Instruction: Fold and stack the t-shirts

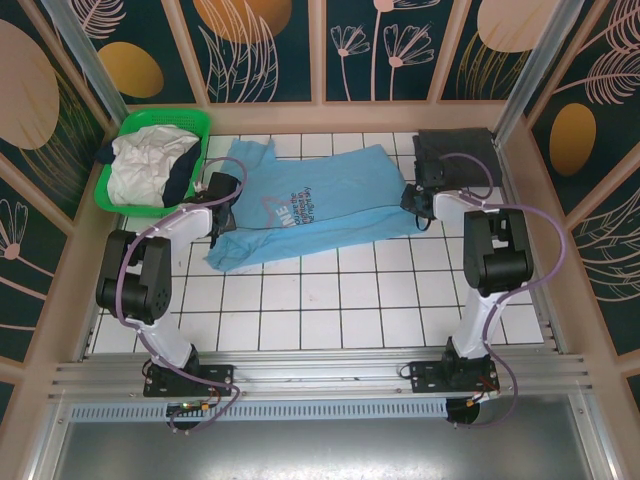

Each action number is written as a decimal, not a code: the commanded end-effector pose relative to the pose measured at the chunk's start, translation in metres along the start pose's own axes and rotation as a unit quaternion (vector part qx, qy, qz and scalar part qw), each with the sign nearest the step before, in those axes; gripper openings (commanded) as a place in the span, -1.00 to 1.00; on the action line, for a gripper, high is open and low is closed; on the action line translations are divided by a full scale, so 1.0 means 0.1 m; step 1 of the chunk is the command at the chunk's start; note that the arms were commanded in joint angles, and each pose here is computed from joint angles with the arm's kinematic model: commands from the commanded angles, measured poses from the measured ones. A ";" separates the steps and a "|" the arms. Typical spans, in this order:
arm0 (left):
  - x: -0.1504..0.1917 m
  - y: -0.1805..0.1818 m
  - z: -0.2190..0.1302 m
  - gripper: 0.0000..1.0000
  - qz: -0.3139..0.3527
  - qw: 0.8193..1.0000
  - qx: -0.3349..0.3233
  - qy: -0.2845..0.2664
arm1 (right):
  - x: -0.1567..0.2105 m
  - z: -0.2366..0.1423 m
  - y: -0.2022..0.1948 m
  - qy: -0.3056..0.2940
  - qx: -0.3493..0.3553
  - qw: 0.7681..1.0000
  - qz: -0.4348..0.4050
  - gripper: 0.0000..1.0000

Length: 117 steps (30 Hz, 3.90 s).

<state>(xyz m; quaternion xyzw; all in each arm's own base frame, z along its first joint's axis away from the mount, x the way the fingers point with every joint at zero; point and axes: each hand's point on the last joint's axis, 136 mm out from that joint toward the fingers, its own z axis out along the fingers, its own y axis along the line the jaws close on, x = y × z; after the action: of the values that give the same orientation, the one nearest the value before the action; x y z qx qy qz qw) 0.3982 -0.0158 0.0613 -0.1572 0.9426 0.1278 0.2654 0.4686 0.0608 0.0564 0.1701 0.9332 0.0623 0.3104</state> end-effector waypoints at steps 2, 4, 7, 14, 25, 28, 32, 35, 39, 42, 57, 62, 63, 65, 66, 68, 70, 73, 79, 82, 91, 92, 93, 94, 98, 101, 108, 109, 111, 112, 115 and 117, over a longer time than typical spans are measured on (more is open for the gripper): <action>-0.16 -0.05 -0.01 -0.74 -0.001 1.000 0.004 -0.009 | -0.10 -0.44 0.15 -0.044 0.001 0.999 -0.016 -0.26; -0.26 -0.12 -0.02 -0.54 -0.003 1.000 0.016 -0.015 | 0.08 -0.47 0.27 -0.034 -0.021 0.999 -0.027 -0.25; -0.42 -0.25 -0.11 -0.26 -0.018 0.998 0.055 -0.039 | 0.42 -0.46 0.51 -0.007 -0.082 0.996 -0.033 -0.25; -0.28 -0.36 -0.26 0.12 -0.057 0.988 0.134 -0.056 | 0.75 -0.28 0.56 0.028 -0.098 0.994 -0.047 -0.26; 0.27 -0.13 -0.50 0.19 -0.088 0.979 0.179 -0.051 | 1.14 -0.07 0.06 0.074 -0.014 0.997 -0.026 -0.36; 0.35 -0.19 -0.58 0.12 -0.095 0.971 0.215 -0.048 | 1.24 -0.11 -0.05 0.079 -0.006 0.997 -0.004 -0.37; 0.44 -0.16 -0.60 0.21 -0.101 0.968 0.223 -0.053 | 1.34 -0.24 -0.16 0.083 -0.009 0.996 0.031 -0.41; 0.46 -0.14 -0.51 0.21 -0.094 0.973 0.204 -0.046 | 1.49 -0.34 -0.22 0.093 -0.014 0.994 0.050 -0.42; 0.42 -0.26 -0.47 0.20 -0.086 0.972 0.218 -0.033 | 1.67 -0.51 -0.33 0.093 -0.018 0.993 0.070 -0.42; 0.38 -0.45 -0.55 0.09 -0.059 0.964 0.257 -0.034 | 1.67 -0.62 -0.37 0.092 -0.016 0.993 0.070 -0.37; 0.76 -1.22 -0.48 0.05 0.059 0.959 0.273 0.039 | 1.28 -0.65 -0.28 0.048 -0.010 0.998 0.034 -0.34; 0.75 -1.29 -0.48 -0.27 0.060 0.959 0.273 0.042 | 1.27 -0.64 -0.33 0.045 -0.017 0.998 0.040 -0.34; 0.73 -1.30 -0.50 -0.40 0.059 0.959 0.274 0.040 | 1.28 -0.64 -0.33 0.046 -0.019 0.998 0.040 -0.34; 0.67 -1.33 -0.53 -0.65 0.057 0.959 0.275 0.035 | 1.27 -0.63 -0.33 0.046 -0.020 0.998 0.039 -0.34; 0.65 -1.34 -0.55 -0.75 0.058 0.959 0.276 0.033 | 1.27 -0.62 -0.34 0.046 -0.020 0.998 0.039 -0.34; 0.60 -1.36 -0.58 -0.92 0.059 0.959 0.276 0.030 | 1.27 -0.62 -0.34 0.045 -0.024 0.998 0.038 -0.34; 0.62 -1.35 -0.57 -1.00 0.062 0.959 0.274 0.034 | 1.27 -0.61 -0.34 0.045 -0.027 0.998 0.039 -0.34; 0.44 -1.45 -0.66 -1.00 0.071 0.956 0.283 0.018 | 1.26 -0.60 -0.34 0.044 -0.030 0.998 0.036 -0.34; 0.34 -1.77 -0.56 -0.87 0.145 0.946 0.287 0.042 | 1.24 -0.59 -0.37 0.041 -0.028 0.998 0.036 -0.33; 0.36 -1.89 -0.45 -0.41 0.162 0.943 0.285 0.052 | 1.26 -0.56 -0.35 0.045 -0.032 0.998 0.038 -0.33; 0.05 -1.63 -0.60 0.17 0.133 0.962 0.237 -0.010 | 1.22 -0.58 -0.34 0.043 -0.033 0.998 0.032 -0.33; 0.04 -1.54 -0.62 0.23 0.128 0.966 0.224 -0.018 | 1.21 -0.60 -0.33 0.041 -0.035 0.998 0.031 -0.33; 0.03 -1.43 -0.65 0.24 0.120 0.970 0.209 -0.027 | 1.19 -0.62 -0.32 0.038 -0.037 0.998 0.031 -0.33; 0.04 -1.33 -0.68 0.28 0.112 0.974 0.195 -0.035 | 1.18 -0.63 -0.32 0.036 -0.038 0.998 0.031 -0.34; 0.26 -0.89 -0.70 0.43 0.080 0.983 0.156 -0.046 | 1.10 -0.70 -0.27 0.017 -0.051 0.998 0.033 -0.33; 0.57 -0.70 -0.55 0.34 0.068 0.987 0.143 -0.020 | 1.11 -0.69 -0.20 0.022 -0.071 0.997 0.032 -0.33; 0.84 -0.39 -0.23 -0.40 0.042 0.995 0.091 0.025 | 1.17 -0.61 -0.29 0.037 -0.045 0.998 0.034 -0.34; 0.86 -0.35 -0.21 -0.50 0.038 0.995 0.088 0.027 | 1.18 -0.60 -0.31 0.039 -0.042 0.998 0.036 -0.34; 0.85 -0.27 -0.22 -0.68 0.024 0.996 0.079 0.025 | 1.21 -0.59 -0.36 0.044 -0.034 0.998 0.042 -0.33; 0.86 -0.21 -0.22 -0.73 0.018 0.997 0.073 0.024 | 1.23 -0.59 -0.39 0.047 -0.031 0.997 0.045 -0.34; 0.88 -0.10 -0.26 -0.88 0.001 0.998 0.063 0.017 | 1.28 -0.57 -0.45 0.055 -0.022 0.997 0.053 -0.33; 0.93 -0.08 -0.27 -1.00 -0.004 0.998 0.066 0.018 | 1.31 -0.57 -0.49 0.060 -0.017 0.996 0.057 -0.33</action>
<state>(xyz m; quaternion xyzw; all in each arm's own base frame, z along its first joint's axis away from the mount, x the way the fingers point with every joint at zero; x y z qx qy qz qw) 0.3194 -0.0623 0.0287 -0.1237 0.9590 0.0522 0.2495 0.3358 0.0690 0.0332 0.2001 0.9309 0.1235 0.2796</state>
